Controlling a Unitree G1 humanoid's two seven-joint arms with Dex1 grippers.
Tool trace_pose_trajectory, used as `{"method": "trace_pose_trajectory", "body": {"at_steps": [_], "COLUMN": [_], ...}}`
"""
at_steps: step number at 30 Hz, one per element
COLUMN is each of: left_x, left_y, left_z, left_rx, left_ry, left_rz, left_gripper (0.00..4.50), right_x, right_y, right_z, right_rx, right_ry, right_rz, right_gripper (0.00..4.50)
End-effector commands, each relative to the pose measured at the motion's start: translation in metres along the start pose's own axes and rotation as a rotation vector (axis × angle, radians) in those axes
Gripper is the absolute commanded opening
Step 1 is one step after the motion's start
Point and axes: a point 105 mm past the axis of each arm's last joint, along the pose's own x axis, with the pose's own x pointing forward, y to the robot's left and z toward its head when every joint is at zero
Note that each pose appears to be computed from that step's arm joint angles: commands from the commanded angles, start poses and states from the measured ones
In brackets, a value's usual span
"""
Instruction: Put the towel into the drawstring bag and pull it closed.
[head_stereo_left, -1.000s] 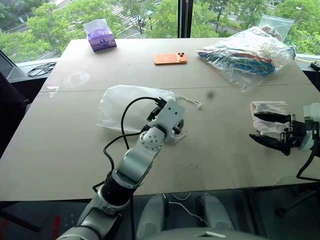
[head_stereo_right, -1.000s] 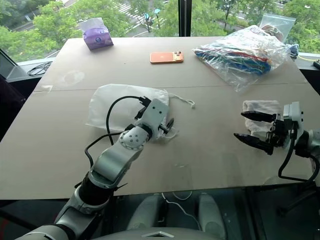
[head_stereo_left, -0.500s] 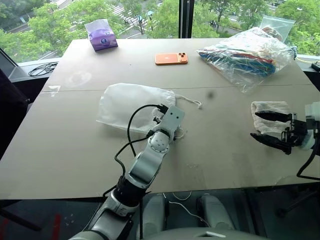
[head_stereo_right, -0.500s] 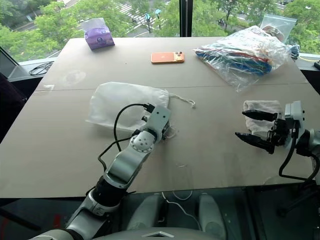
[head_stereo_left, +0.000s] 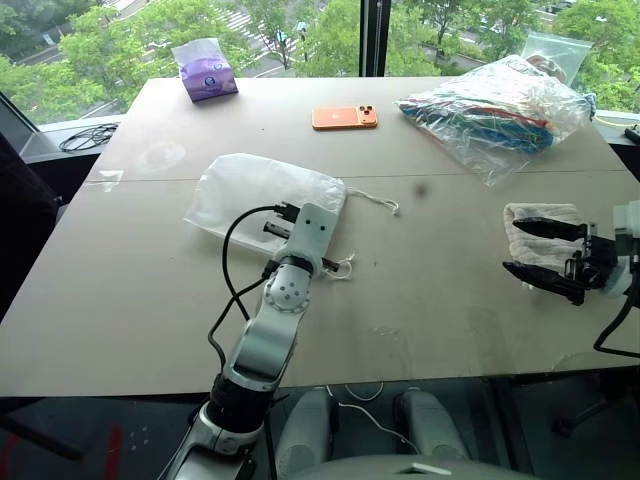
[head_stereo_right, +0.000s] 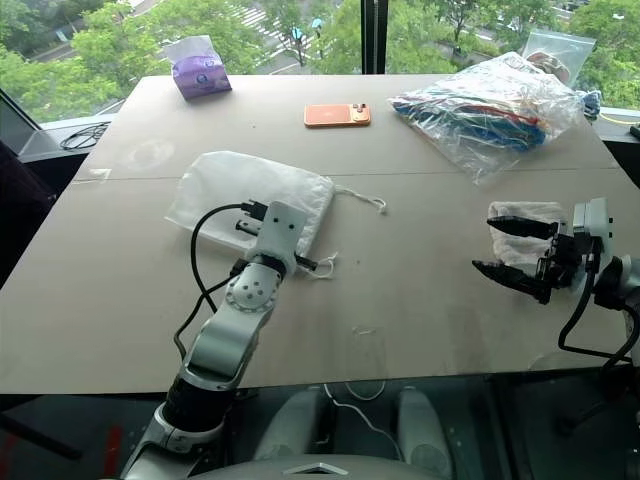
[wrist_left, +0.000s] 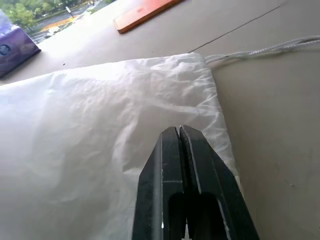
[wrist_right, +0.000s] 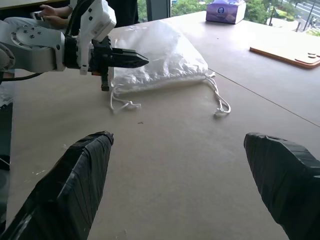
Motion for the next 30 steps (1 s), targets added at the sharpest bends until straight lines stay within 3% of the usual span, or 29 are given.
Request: {"method": "trace_pose_trajectory", "body": {"at_steps": [1,3,6,10,12,21,25,30], "left_x": [-0.007,-0.009,-0.014,-0.001,0.007,0.023,0.025,0.022], "left_y": [0.016,0.004,-0.026,-0.026,-0.021,-0.027,-0.027,-0.025], "left_z": [0.027,0.020,0.024,0.008,0.001,-0.020,-0.021,-0.021], "left_rx": [0.028,0.018,-0.149,-0.111,-0.112,-0.092,-0.075,-0.081], "left_ry": [-0.144,-0.133,-0.162,-0.085,-0.051,0.040,0.019,-0.012], "left_rz": [0.049,-0.031,-0.239,-0.166,-0.110,-0.043,-0.032,-0.021], "left_gripper": [0.03,0.03,0.80,2.89,3.69,3.69,2.49,0.12], "right_x": [-0.003,-0.002,0.000,0.000,-0.002,-0.005,-0.006,-0.007], "right_y": [-0.002,-0.002,-0.001,0.001,0.002,0.001,0.002,0.002], "right_z": [0.010,0.009,0.008,0.008,0.008,0.008,0.008,0.008], "right_rx": [-0.054,-0.053,-0.053,-0.052,-0.051,-0.057,-0.058,-0.061], "right_ry": [-0.020,-0.023,-0.026,-0.027,-0.023,-0.013,-0.012,-0.012], "right_rz": [-0.006,-0.005,-0.001,-0.001,-0.004,-0.019,-0.025,-0.034], "right_gripper": [4.50,4.50,4.50,4.50,4.50,4.50,4.50,4.50]}}
